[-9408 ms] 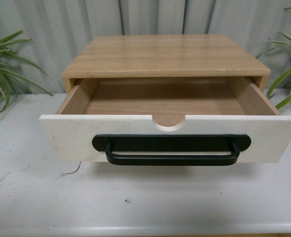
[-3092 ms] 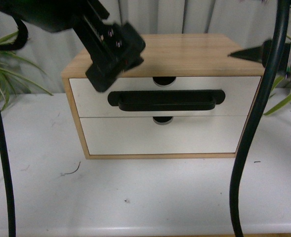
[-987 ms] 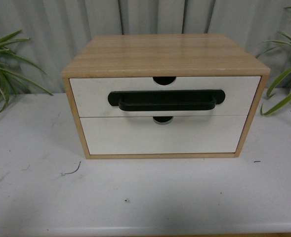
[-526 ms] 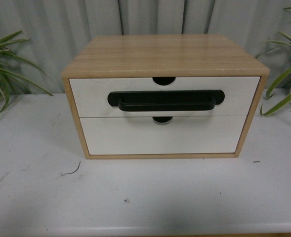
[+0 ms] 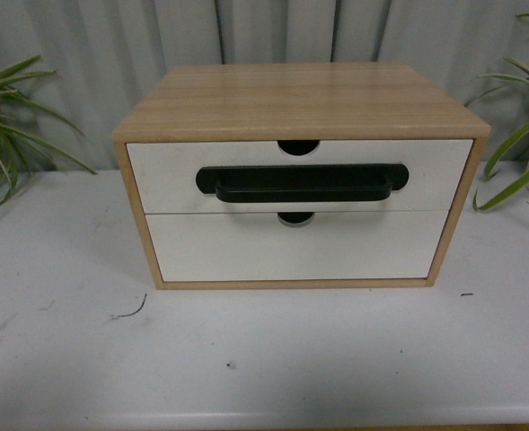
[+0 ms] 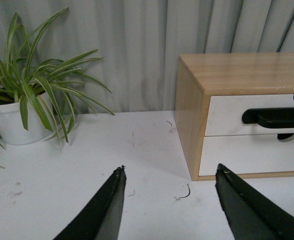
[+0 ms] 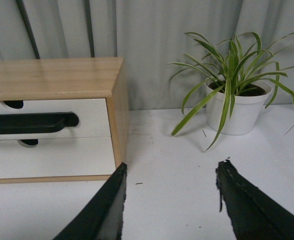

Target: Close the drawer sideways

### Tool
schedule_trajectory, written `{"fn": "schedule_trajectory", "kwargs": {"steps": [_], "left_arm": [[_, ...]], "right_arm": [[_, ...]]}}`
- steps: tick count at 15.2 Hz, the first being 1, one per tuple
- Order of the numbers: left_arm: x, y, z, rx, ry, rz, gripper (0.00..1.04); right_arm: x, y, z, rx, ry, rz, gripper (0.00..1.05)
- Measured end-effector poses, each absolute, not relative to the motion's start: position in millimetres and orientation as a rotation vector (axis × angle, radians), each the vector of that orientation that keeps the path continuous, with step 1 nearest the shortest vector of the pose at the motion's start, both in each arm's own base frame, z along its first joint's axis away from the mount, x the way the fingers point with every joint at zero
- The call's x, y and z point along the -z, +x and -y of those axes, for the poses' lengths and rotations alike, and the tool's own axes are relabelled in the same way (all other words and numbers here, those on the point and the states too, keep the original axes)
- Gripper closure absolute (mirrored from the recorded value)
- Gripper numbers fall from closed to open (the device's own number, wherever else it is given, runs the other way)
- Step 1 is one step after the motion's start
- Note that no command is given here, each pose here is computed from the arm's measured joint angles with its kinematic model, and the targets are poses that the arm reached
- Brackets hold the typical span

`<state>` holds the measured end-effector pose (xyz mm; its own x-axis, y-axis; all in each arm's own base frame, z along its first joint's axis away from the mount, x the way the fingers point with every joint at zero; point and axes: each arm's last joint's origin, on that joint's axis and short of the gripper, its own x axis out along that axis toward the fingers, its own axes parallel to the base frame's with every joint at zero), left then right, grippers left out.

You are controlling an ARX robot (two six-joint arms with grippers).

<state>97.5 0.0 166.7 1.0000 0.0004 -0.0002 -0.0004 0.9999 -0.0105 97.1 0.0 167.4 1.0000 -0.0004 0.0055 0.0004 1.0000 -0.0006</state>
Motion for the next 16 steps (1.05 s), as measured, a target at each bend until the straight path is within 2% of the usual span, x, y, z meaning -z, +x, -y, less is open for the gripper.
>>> {"fn": "schedule_trajectory", "kwargs": {"steps": [3,4,5,16], "left_arm": [[-166.7,97.5,0.0,0.0,-0.01,0.0,0.12],[-166.7,97.5,0.0,0.0,-0.009,0.0,0.05],[-166.7,97.5,0.0,0.0,-0.01,0.0,0.07],[-166.7,97.5,0.0,0.0,-0.009,0.0,0.07]], "right_arm": [[-167.5,97.1,0.0,0.0,0.0,0.006,0.18],[-167.5,97.1,0.0,0.0,0.0,0.006,0.06],[-167.4,97.1,0.0,0.0,0.0,0.006,0.07],[-167.4,97.1,0.0,0.0,0.0,0.006,0.06]]}}
